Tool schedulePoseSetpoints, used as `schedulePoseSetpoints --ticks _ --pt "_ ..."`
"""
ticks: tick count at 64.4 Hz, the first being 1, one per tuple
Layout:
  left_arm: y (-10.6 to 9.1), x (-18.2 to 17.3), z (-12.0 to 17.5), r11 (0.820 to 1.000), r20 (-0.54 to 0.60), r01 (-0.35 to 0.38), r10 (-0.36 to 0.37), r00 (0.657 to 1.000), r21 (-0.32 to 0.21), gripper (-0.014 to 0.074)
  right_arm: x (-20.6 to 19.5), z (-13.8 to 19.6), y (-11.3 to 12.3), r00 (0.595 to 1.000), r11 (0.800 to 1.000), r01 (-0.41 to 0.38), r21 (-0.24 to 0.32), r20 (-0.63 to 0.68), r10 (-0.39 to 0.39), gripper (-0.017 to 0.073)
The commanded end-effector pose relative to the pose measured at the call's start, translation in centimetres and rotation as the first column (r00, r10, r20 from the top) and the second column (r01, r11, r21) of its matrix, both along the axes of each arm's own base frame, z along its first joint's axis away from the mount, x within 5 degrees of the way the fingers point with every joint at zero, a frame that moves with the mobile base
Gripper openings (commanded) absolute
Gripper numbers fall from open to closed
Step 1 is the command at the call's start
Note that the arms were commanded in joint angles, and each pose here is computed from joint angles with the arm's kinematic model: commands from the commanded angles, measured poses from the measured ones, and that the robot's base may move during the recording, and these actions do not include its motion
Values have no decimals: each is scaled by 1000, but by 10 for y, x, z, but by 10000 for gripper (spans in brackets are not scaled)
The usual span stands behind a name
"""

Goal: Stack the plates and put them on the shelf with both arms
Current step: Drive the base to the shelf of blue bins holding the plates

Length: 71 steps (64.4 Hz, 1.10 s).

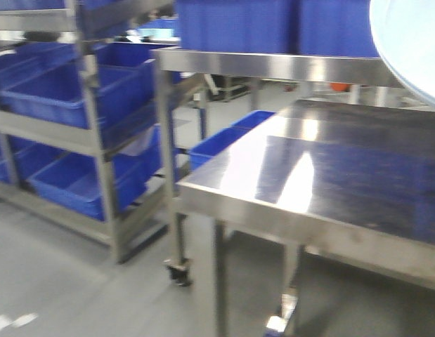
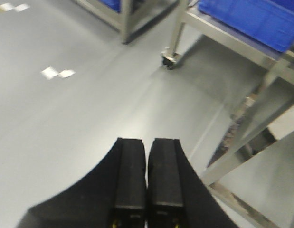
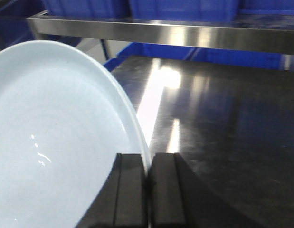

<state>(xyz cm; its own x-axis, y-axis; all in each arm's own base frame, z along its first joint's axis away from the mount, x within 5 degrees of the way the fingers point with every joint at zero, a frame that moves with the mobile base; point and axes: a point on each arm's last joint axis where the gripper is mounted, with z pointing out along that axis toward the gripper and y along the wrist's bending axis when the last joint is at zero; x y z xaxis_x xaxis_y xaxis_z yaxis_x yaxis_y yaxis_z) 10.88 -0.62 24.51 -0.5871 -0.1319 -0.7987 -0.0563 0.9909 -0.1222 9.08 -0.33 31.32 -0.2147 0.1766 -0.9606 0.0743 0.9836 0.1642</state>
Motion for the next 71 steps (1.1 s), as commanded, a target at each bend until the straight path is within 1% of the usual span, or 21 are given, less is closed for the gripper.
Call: schedulePoseSetpoints --ticks 1,71 --pt "-1 5 14 1000 89 4 -3 996 -14 90 0 20 0 992 1000 2 -11 129 -1 57" --pt "-1 5 14 1000 89 4 -3 996 -14 90 0 20 0 992 1000 2 -11 130 -1 57"
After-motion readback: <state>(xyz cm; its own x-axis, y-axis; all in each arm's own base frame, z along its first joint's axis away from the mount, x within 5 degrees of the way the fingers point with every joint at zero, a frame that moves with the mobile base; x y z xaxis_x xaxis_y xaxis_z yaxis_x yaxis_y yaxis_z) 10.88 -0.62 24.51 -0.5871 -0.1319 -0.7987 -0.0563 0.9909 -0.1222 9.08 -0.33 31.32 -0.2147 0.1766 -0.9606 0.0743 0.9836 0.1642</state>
